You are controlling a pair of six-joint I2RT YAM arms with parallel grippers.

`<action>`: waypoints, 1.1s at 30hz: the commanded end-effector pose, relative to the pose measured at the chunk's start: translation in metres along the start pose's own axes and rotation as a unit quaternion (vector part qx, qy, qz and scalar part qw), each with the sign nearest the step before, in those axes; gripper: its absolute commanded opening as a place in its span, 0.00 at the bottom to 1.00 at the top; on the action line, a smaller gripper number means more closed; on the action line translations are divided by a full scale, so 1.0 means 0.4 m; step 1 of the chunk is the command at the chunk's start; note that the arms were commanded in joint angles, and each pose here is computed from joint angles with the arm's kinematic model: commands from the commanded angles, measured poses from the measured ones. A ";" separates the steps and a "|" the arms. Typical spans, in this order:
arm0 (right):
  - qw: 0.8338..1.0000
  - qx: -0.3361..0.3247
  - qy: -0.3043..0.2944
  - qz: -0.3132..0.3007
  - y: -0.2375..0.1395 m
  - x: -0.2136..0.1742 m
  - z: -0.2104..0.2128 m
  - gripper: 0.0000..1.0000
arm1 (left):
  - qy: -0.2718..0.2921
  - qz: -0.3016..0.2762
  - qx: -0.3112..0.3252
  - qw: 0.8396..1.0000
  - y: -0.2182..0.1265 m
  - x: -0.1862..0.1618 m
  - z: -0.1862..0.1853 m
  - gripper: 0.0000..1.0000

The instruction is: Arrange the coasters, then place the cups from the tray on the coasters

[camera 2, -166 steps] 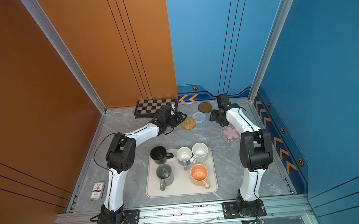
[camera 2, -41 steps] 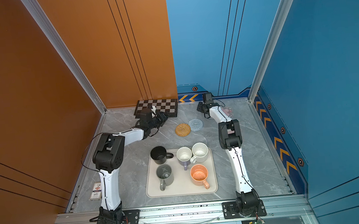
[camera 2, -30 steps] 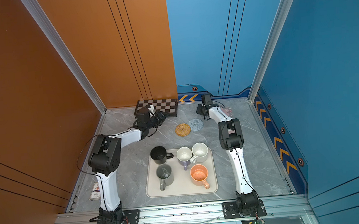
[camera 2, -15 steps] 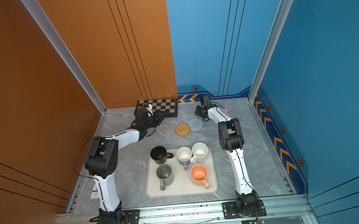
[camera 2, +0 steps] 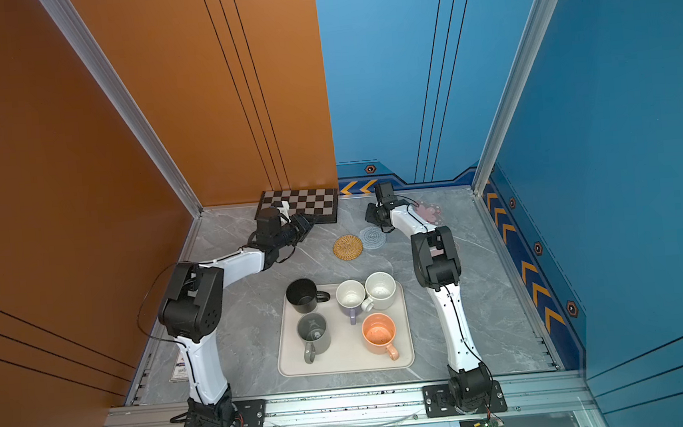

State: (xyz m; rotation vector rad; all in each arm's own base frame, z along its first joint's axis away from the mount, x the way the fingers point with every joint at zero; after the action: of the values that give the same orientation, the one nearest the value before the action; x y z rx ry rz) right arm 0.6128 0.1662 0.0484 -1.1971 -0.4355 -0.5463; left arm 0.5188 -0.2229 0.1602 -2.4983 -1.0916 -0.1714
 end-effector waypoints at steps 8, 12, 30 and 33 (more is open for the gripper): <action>0.999 -0.031 -0.014 0.024 -0.149 -0.012 -0.004 0.51 | 0.010 0.009 -0.016 1.000 -0.046 -0.009 -0.036 0.46; 0.999 -0.029 -0.023 0.036 -0.217 -0.039 0.002 0.51 | 0.010 0.031 0.003 0.999 -0.050 -0.048 -0.022 0.45; 0.990 -0.040 -0.068 0.119 -0.196 -0.248 0.028 0.46 | 0.073 0.085 0.086 0.990 -0.085 -0.160 -0.024 0.45; 0.991 -0.040 -0.067 0.108 -0.186 -0.233 0.029 0.44 | 0.070 0.089 0.089 0.990 -0.082 -0.168 -0.019 0.45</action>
State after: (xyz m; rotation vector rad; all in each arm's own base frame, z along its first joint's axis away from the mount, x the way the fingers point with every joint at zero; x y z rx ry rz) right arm 0.4824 0.1775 0.0525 -1.3211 -0.3780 -0.2776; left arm 0.4525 -0.2509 0.1505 -2.3927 -0.8066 -0.1532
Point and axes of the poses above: each gripper's point midway between its finger pads, its own y axis out along the fingers, its own z axis along the line the jaws close on, x = y × z, the point moved 1 cm from there along -y, back along the fingers, and after that the axes turned 8 degrees about -y, right-handed, at the moved point
